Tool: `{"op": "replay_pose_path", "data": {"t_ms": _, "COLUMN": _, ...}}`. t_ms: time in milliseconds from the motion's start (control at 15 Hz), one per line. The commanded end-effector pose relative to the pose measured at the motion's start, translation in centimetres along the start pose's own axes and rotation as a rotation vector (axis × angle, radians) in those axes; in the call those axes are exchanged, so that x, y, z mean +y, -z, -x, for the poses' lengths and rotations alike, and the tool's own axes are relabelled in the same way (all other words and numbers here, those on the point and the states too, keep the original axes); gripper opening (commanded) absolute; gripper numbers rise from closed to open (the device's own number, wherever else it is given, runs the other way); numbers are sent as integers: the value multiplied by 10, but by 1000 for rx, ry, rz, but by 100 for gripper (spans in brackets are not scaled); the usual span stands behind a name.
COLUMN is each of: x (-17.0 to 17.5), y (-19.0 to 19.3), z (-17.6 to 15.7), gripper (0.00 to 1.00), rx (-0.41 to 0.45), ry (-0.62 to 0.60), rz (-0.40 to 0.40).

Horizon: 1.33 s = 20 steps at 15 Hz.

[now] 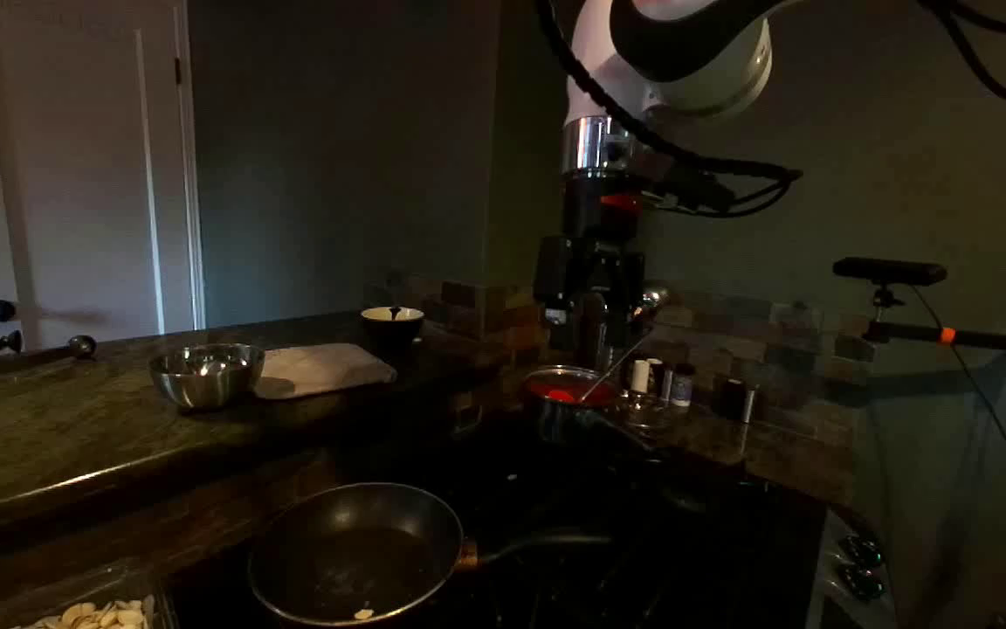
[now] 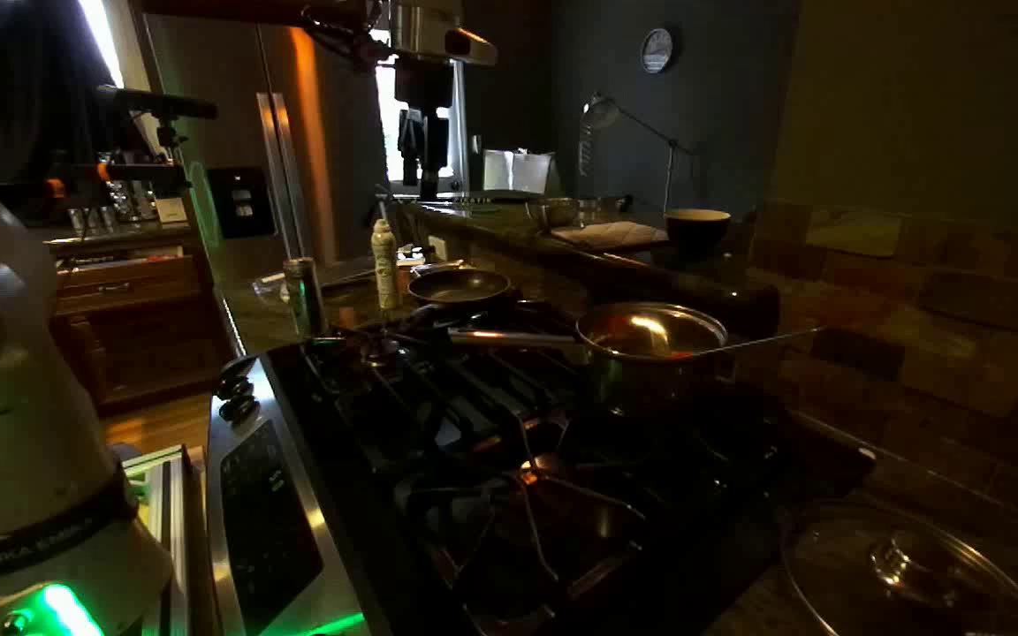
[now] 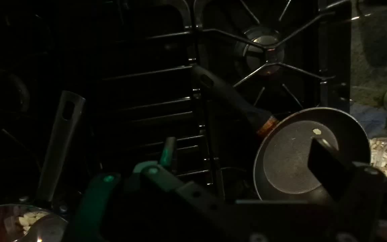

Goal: Put the silver bowl on the stove

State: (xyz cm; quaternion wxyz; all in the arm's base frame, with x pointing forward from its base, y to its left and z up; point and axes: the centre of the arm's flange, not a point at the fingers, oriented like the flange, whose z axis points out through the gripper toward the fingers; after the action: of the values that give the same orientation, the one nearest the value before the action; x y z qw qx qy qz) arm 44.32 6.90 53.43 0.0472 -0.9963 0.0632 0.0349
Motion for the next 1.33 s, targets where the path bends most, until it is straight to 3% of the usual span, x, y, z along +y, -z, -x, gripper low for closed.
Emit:
{"op": "replay_pose_path", "data": {"t_ms": 0, "x": 0, "y": 0, "z": 0, "gripper": 100, "rx": 0, "ry": 0, "rz": 0}}
{"op": "replay_pose_path", "data": {"t_ms": 533, "x": 0, "y": 0, "z": 0, "gripper": 100, "rx": 0, "ry": 0, "rz": 0}}
{"op": "replay_pose_path", "data": {"t_ms": 600, "x": -8, "y": 0, "z": -8, "gripper": 100, "rx": 8, "ry": -39, "rz": -38}}
{"op": "replay_pose_path", "data": {"t_ms": 867, "x": -45, "y": 1, "z": -46, "gripper": 100, "rx": 103, "ry": -95, "rz": -141}}
{"op": "replay_pose_path", "data": {"t_ms": 1267, "x": -126, "y": 34, "z": -132, "gripper": 100, "rx": 364, "ry": -242, "rz": -194}}
